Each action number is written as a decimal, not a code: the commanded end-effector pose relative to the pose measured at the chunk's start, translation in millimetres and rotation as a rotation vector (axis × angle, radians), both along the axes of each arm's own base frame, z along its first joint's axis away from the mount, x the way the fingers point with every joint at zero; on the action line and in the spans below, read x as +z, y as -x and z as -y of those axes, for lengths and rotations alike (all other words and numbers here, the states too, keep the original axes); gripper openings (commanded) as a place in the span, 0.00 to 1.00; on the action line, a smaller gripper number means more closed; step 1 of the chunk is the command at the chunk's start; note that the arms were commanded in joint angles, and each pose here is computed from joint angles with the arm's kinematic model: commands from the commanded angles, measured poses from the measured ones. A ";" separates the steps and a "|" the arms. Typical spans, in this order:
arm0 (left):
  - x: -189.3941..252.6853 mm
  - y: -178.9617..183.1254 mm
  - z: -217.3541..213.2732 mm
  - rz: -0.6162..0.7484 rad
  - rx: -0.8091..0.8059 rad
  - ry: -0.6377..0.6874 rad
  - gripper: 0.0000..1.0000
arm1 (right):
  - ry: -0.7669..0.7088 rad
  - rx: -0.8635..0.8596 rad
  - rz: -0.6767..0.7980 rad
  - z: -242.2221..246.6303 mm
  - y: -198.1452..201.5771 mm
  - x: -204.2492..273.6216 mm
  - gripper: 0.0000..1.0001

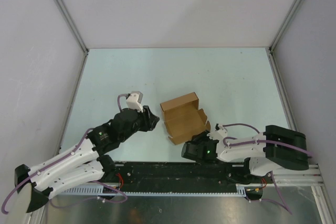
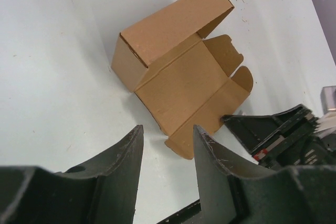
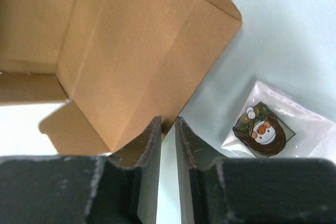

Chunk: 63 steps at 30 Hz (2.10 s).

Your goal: Fold the paper box

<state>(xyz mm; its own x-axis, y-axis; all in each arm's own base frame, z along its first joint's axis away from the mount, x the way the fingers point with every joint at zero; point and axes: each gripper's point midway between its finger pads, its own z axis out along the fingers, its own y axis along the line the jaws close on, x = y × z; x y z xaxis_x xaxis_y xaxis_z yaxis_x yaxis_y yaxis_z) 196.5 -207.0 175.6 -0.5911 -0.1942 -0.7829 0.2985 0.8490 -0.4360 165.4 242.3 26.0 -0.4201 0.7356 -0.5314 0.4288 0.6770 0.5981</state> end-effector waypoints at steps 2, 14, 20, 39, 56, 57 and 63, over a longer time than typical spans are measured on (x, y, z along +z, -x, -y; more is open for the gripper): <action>24.1 -5.5 -0.2 0.052 0.006 0.034 0.48 | -0.387 -0.345 0.162 22.5 -31.0 54.7 0.15; 38.3 -1.7 -6.1 0.075 0.004 0.055 0.48 | -0.212 -0.183 0.273 57.3 -47.3 123.7 0.00; 49.1 1.5 -9.6 0.093 -0.011 0.054 0.48 | -0.199 -0.001 0.310 73.0 -50.8 173.5 0.00; 87.4 1.5 -21.8 0.157 0.014 0.071 0.48 | 0.087 0.846 0.307 26.6 -80.7 262.8 0.00; 118.9 14.7 -48.2 0.214 0.034 0.075 0.47 | 0.123 1.462 0.215 -20.9 -58.1 260.5 0.00; 121.2 15.3 -49.3 0.217 0.035 0.076 0.47 | 0.125 1.486 0.192 -24.1 -59.2 260.9 0.00; 129.8 19.0 -60.6 0.238 0.058 0.082 0.48 | 0.201 1.598 0.083 -25.8 -57.7 250.0 0.00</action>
